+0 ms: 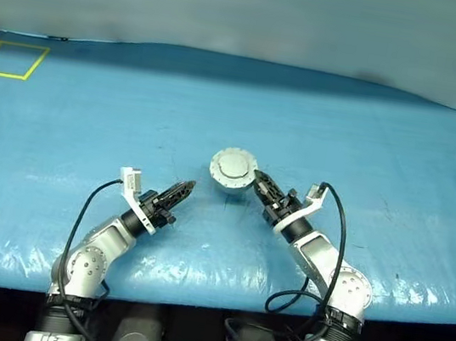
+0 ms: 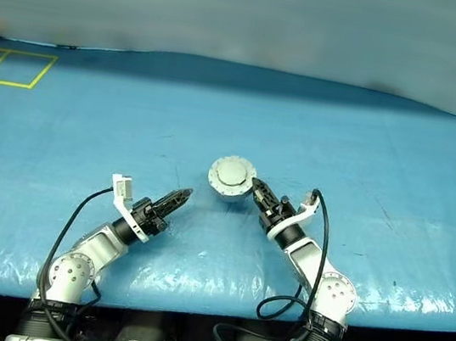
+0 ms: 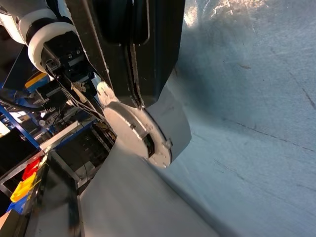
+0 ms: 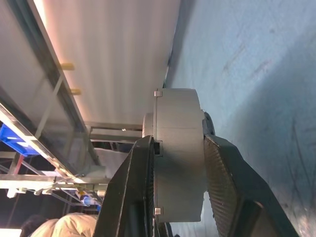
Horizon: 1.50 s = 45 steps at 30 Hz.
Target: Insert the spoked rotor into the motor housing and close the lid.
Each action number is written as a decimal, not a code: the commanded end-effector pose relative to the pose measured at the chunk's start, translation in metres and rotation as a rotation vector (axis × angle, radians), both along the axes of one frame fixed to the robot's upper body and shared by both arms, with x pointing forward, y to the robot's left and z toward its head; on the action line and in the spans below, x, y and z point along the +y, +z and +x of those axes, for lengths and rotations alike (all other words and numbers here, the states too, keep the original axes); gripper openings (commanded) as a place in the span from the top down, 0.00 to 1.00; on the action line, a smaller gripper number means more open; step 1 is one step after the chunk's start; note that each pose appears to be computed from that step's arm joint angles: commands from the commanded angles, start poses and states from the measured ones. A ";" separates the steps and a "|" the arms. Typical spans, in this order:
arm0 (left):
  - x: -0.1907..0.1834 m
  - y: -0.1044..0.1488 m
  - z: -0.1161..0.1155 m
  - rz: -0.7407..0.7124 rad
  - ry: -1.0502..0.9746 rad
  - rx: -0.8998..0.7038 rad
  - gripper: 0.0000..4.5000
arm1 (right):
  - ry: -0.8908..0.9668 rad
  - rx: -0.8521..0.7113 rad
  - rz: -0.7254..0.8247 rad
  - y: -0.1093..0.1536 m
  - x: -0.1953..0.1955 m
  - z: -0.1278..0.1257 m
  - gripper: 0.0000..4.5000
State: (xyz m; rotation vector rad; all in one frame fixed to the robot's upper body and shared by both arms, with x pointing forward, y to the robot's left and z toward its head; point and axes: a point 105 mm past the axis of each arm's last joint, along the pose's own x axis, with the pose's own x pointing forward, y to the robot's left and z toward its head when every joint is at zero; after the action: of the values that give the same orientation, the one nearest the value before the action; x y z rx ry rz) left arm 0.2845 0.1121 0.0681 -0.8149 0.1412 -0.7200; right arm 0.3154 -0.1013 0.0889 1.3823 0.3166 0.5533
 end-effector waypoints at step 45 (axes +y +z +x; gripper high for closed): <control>-0.027 0.040 0.011 -0.407 -0.098 0.060 0.01 | 0.288 -0.302 0.096 0.069 0.058 -0.045 0.76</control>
State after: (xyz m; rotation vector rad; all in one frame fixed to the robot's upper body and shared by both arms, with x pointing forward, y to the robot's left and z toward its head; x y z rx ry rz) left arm 0.2966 0.0945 0.1128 -1.1934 0.0494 -0.8137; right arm 0.2839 -0.0611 0.1166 1.3165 0.3545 0.7939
